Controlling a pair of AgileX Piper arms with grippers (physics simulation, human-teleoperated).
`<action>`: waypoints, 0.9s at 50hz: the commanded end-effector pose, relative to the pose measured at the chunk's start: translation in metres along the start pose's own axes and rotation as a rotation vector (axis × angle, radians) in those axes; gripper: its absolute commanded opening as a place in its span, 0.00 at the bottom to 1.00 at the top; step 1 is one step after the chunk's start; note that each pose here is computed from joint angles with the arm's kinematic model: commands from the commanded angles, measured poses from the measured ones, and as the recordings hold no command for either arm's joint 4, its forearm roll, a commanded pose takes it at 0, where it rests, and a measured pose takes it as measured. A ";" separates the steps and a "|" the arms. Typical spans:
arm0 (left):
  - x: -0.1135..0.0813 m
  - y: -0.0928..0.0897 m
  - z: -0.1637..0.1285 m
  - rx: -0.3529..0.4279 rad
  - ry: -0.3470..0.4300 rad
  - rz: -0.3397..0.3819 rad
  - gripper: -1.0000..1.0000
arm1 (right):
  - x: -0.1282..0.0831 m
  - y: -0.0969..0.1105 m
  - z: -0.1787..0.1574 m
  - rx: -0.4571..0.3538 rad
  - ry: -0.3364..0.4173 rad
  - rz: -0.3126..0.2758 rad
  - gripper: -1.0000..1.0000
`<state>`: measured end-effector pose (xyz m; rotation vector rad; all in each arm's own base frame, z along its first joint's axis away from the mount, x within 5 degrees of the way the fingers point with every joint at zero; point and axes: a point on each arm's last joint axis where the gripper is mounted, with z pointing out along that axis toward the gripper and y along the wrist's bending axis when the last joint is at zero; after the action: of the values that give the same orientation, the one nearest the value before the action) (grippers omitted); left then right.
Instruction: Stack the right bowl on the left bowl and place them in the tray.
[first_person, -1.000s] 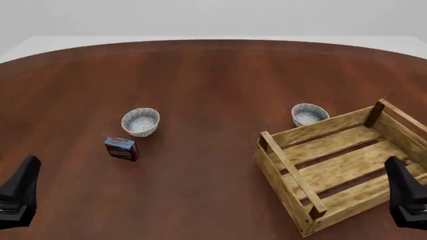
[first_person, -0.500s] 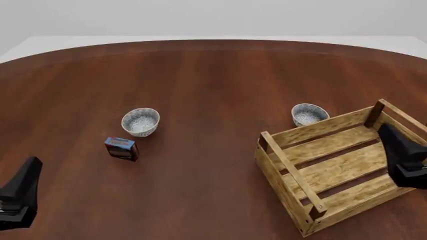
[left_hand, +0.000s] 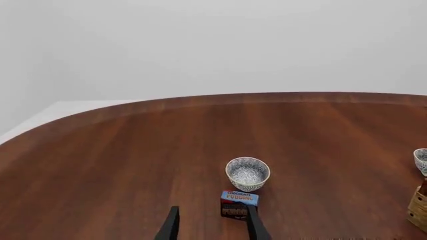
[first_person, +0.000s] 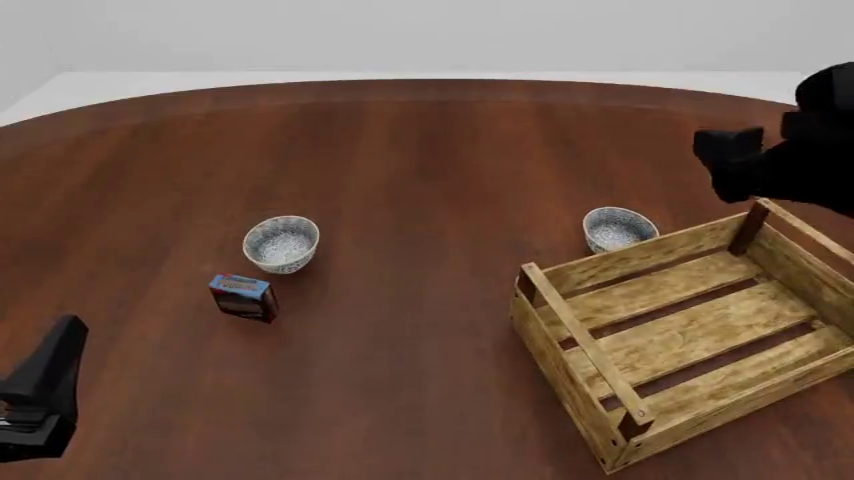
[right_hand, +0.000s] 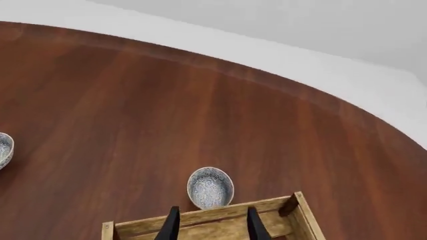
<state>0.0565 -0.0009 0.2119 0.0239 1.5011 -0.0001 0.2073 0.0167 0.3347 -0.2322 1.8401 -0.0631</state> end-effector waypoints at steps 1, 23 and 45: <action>0.000 0.000 0.000 0.003 0.004 -0.001 1.00 | -0.029 0.000 0.062 -0.048 0.151 -0.047 1.00; 0.001 -0.001 0.004 0.011 0.022 -0.006 1.00 | -0.022 -0.008 0.150 -0.108 0.428 -0.190 1.00; 0.001 -0.001 0.007 0.014 0.026 -0.008 1.00 | -0.007 -0.030 0.208 -0.125 0.535 -0.289 1.00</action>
<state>0.0619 -0.0018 0.2116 0.0284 1.5248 -0.0166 0.3876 0.0143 0.3005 -0.5739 2.2953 -0.2023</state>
